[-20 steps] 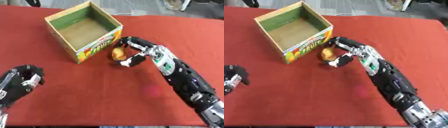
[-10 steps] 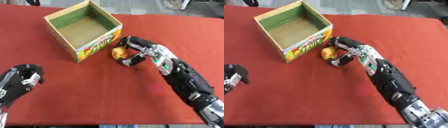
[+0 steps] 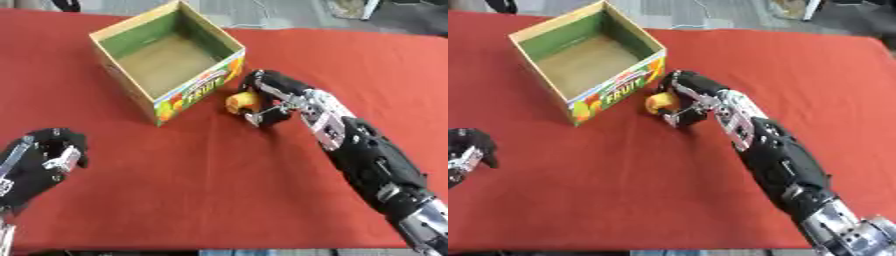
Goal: Pick up objects on the table and place them in the box.
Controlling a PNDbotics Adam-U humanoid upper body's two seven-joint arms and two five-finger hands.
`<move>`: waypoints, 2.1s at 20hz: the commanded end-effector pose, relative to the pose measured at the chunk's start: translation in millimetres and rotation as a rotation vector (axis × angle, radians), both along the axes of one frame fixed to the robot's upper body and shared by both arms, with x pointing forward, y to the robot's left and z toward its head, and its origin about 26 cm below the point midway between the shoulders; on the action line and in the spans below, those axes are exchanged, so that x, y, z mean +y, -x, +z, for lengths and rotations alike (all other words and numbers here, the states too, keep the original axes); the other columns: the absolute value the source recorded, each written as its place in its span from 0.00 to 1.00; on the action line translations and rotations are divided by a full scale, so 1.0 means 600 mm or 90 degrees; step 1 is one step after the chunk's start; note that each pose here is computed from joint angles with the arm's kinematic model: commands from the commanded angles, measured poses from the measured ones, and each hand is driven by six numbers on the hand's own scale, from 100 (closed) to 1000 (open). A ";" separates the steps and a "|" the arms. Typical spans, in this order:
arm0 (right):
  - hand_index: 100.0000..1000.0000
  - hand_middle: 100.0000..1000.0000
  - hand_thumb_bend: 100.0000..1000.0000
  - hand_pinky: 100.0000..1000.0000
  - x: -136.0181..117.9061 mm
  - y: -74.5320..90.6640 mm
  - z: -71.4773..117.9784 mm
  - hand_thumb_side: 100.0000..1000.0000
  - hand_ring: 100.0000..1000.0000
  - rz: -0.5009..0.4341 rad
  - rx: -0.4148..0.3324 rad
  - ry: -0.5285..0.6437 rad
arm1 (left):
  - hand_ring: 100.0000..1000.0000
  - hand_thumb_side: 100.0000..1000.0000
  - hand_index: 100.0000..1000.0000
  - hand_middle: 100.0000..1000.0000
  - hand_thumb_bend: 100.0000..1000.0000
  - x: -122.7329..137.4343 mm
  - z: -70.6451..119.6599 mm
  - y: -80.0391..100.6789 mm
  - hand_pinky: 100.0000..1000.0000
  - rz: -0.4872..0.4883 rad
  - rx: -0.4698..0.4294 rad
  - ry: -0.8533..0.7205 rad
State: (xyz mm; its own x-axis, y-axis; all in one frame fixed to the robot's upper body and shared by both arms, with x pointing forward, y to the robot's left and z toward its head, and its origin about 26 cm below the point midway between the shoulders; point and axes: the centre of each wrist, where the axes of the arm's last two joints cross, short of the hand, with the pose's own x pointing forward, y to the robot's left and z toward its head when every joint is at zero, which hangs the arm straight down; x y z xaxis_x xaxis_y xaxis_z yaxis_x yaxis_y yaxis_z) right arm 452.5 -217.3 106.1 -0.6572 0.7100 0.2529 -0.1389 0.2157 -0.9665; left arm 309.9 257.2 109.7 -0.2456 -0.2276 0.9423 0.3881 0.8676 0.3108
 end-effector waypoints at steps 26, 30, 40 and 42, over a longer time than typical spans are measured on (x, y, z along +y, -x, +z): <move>0.33 0.15 0.00 0.13 0.004 -0.039 0.195 0.00 0.24 -0.017 -0.161 -0.070 | 0.42 0.30 0.46 0.43 0.07 -0.027 0.017 -0.007 0.46 -0.064 -0.020 -0.011; 0.35 0.17 0.00 0.17 -0.006 -0.057 0.186 0.00 0.27 -0.056 -0.145 -0.064 | 0.42 0.30 0.46 0.43 0.07 -0.043 0.028 -0.012 0.46 -0.095 -0.032 -0.011; 0.76 0.67 0.00 0.59 -0.013 -0.081 0.158 0.16 0.69 -0.110 -0.132 -0.011 | 0.42 0.30 0.46 0.43 0.07 -0.061 0.039 -0.015 0.46 -0.137 -0.039 -0.015; 0.82 0.77 0.11 0.71 -0.013 -0.081 0.156 0.36 0.78 -0.106 -0.129 -0.005 | 0.42 0.30 0.46 0.43 0.07 -0.062 0.039 -0.015 0.46 -0.139 -0.038 -0.015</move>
